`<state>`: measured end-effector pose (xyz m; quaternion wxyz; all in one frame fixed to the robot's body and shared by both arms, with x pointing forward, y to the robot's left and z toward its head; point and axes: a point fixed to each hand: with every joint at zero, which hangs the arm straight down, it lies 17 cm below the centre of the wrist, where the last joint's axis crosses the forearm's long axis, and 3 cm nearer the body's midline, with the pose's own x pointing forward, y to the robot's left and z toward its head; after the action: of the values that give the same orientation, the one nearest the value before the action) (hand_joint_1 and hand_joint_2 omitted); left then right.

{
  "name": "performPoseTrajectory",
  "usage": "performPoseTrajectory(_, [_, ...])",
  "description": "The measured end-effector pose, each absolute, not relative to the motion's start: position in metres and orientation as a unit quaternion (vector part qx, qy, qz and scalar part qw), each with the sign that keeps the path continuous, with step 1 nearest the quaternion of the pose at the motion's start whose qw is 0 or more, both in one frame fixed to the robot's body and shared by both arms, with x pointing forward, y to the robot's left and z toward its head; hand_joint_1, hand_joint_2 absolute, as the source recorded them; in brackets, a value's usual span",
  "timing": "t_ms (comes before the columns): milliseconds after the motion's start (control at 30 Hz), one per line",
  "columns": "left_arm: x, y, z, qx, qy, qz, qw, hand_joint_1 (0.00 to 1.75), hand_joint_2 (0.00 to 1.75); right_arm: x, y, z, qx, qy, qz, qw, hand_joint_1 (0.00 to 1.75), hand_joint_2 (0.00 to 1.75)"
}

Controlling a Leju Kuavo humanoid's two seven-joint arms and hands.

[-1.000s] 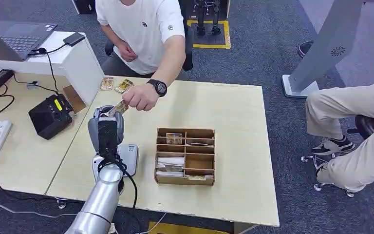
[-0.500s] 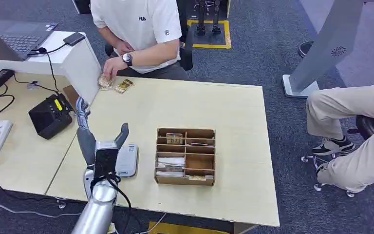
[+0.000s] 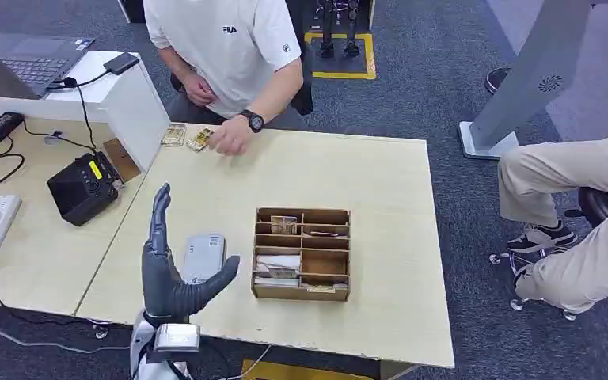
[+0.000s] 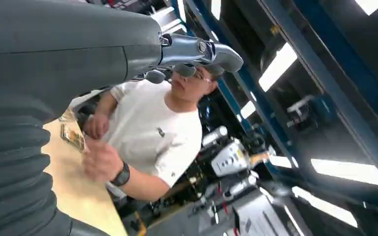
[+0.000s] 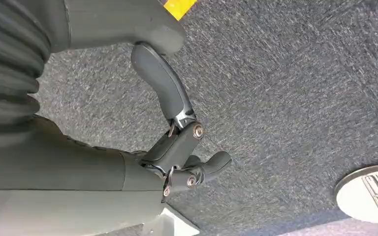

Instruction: Pass the card to the sensor for recognition and then transmit it.

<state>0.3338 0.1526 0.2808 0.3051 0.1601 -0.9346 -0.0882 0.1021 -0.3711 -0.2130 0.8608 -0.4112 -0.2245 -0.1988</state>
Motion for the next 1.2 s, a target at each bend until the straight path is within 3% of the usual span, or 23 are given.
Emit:
performPoseTrajectory(433, [0.326, 0.081, 0.227, 0.281, -0.861, -0.329, 0.266, 0.0, 1.75, 0.099, -0.374, -0.213, -0.414, -0.219, -0.195, 0.862, 0.0, 1.75])
performPoseTrajectory(900, [0.343, 0.07, 0.198, 0.348, -0.802, -0.418, 0.248, 0.24, 1.75, 0.093, -0.379, -0.213, -0.42, -0.212, -0.196, 0.861, 0.0, 1.75])
performPoseTrajectory(1200, [0.362, 0.07, 0.186, 0.389, -0.757, -0.463, 0.247, 0.14, 1.75, 0.092, -0.379, -0.213, -0.42, -0.21, -0.196, 0.861, 0.0, 1.75])
